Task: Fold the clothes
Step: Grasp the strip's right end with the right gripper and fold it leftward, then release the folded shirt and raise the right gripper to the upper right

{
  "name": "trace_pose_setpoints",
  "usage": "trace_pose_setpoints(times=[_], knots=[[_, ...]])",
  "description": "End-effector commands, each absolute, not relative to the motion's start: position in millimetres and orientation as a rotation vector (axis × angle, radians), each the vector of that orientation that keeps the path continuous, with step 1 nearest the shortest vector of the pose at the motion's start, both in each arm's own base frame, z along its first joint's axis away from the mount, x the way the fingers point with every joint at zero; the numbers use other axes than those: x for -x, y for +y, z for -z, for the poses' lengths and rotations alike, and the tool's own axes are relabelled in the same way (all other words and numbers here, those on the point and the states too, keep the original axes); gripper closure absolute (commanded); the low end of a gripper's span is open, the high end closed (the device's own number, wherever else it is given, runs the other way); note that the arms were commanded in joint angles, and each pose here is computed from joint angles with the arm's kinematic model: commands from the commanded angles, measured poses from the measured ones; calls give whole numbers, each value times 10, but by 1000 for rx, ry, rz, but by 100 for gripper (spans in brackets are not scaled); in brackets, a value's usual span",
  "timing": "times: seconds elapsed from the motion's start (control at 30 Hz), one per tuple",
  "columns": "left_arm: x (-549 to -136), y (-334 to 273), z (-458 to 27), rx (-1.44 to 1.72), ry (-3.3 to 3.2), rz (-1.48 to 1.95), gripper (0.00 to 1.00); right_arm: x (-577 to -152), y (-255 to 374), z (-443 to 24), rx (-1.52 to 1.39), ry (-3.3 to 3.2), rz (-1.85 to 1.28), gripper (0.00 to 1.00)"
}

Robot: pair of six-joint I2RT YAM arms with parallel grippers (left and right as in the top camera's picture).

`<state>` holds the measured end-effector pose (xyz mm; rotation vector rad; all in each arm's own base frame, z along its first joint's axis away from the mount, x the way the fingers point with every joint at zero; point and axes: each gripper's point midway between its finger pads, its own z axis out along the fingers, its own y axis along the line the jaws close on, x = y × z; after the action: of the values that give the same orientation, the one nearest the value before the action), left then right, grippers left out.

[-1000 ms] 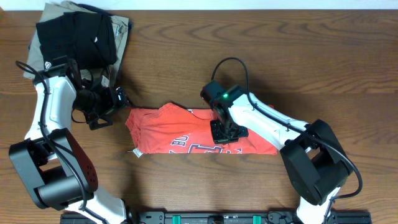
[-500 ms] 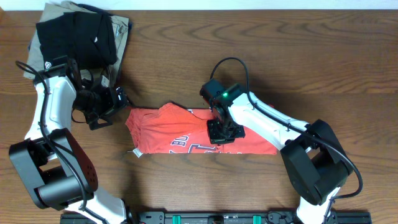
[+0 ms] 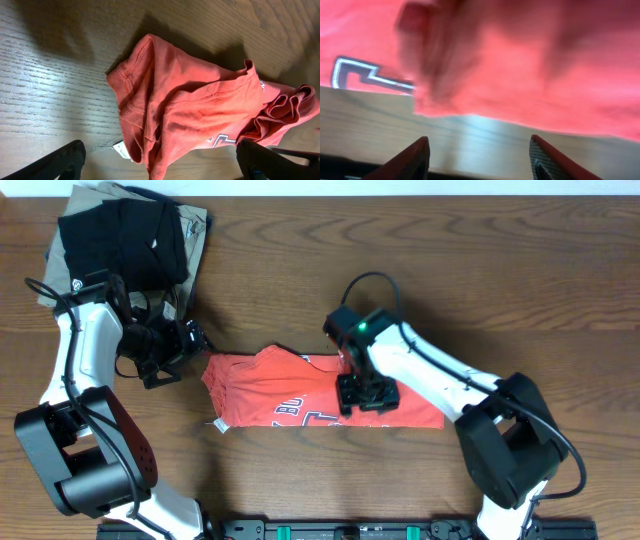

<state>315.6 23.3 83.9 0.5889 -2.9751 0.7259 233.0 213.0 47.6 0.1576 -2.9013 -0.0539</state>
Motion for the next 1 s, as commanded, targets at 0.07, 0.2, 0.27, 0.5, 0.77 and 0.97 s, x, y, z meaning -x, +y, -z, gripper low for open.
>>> trace_pose_setpoints(times=[0.07, 0.2, 0.27, 0.5, 0.77, 0.97], knots=[[-3150, 217, -830, -578, -2970, -735, 2, -2852, 1689, -893, -82, -3116, -154, 28], [-3150, 217, -831, -577, -2970, -735, 2, -3034, 1373, -947, 24, -3162, -247, 48], [-3150, 217, -830, -578, -2970, -735, 2, -3082, 1276, -867, 63, -3157, -225, 67], [-3150, 217, -830, -574, -2971, -735, 2, -3156, 1201, -538, 49, -3157, -64, 81], [-3150, 217, -830, -574, -2971, -735, 2, -3328, 1140, -178, 47, -3260, 3, 81], [-3151, 218, -829, -574, -2972, -735, 2, -3497, 1121, -45, 72, -3360, 24, 77]])
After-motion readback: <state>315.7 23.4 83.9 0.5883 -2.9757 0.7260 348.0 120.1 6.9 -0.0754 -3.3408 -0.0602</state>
